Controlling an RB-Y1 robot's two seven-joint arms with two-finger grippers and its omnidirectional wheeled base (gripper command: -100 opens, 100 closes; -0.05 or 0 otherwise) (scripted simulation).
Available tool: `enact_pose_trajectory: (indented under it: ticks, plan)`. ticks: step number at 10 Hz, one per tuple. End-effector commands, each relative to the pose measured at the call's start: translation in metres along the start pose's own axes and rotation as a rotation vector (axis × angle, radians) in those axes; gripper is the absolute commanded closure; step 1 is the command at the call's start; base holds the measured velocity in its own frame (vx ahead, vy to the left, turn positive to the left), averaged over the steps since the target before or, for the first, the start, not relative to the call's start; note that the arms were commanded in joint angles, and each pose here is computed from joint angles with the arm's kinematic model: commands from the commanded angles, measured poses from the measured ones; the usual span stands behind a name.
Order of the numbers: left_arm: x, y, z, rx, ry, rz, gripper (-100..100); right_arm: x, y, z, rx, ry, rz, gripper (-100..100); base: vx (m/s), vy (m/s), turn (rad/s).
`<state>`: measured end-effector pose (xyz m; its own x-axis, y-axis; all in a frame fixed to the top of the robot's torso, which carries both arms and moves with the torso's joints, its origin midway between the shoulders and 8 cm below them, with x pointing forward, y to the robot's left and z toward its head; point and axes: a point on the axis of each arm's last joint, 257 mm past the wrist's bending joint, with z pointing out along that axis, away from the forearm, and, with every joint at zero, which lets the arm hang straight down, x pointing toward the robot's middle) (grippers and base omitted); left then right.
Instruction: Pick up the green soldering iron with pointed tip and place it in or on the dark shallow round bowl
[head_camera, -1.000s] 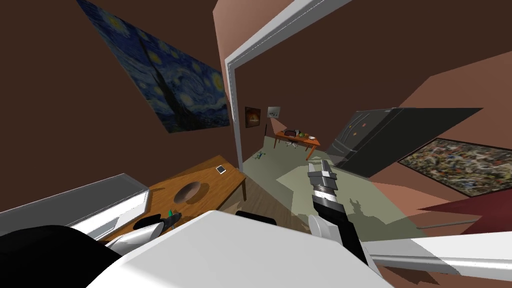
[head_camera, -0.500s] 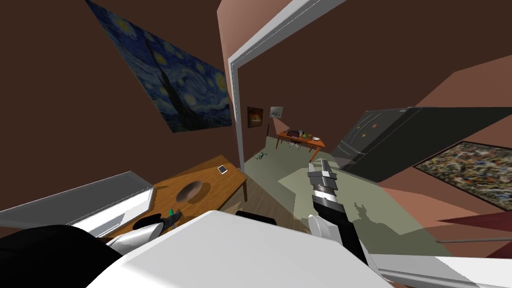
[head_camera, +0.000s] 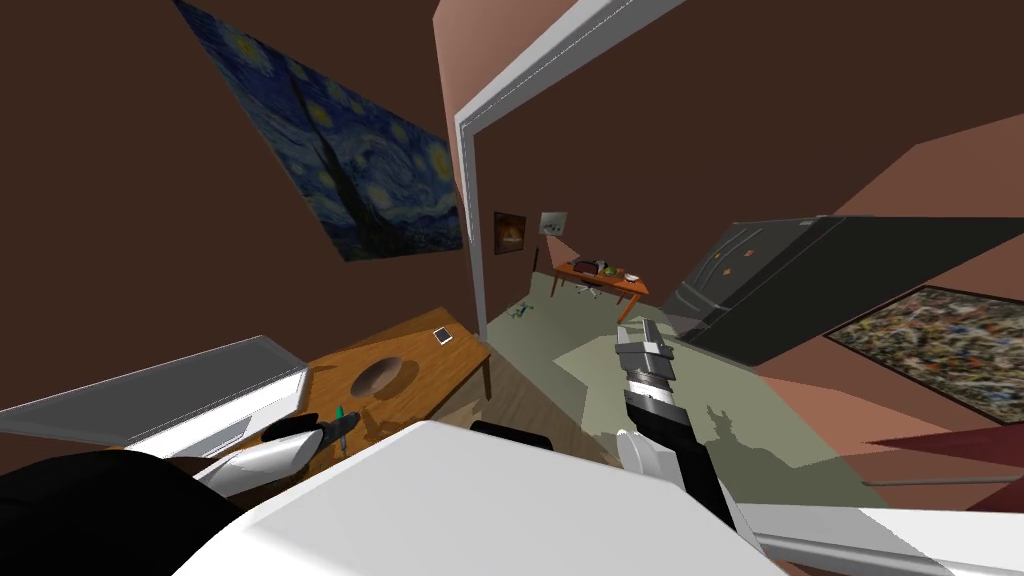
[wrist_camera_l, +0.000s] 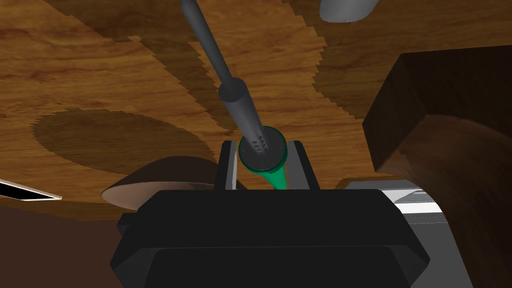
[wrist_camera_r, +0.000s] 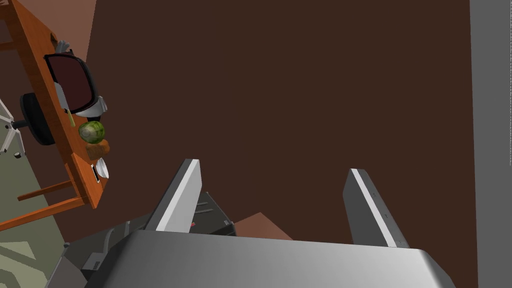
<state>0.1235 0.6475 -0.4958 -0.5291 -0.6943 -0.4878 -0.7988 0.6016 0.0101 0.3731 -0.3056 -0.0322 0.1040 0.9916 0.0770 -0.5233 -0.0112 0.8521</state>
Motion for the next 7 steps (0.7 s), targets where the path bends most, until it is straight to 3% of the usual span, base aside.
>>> enact_pose_trajectory:
  ticks: [1,7]
  plan:
    - [-0.015,-0.001,-0.005,-0.001,-0.005,0.006,100,0.000,0.000,0.000,0.000,0.000,0.000,0,-0.048,-0.091,0.006]
    - [-0.064,0.003,-0.023,-0.010,-0.005,-0.004,100,0.000,0.000,0.000,0.000,0.000,0.000,0,-0.028,-0.053,-0.041]
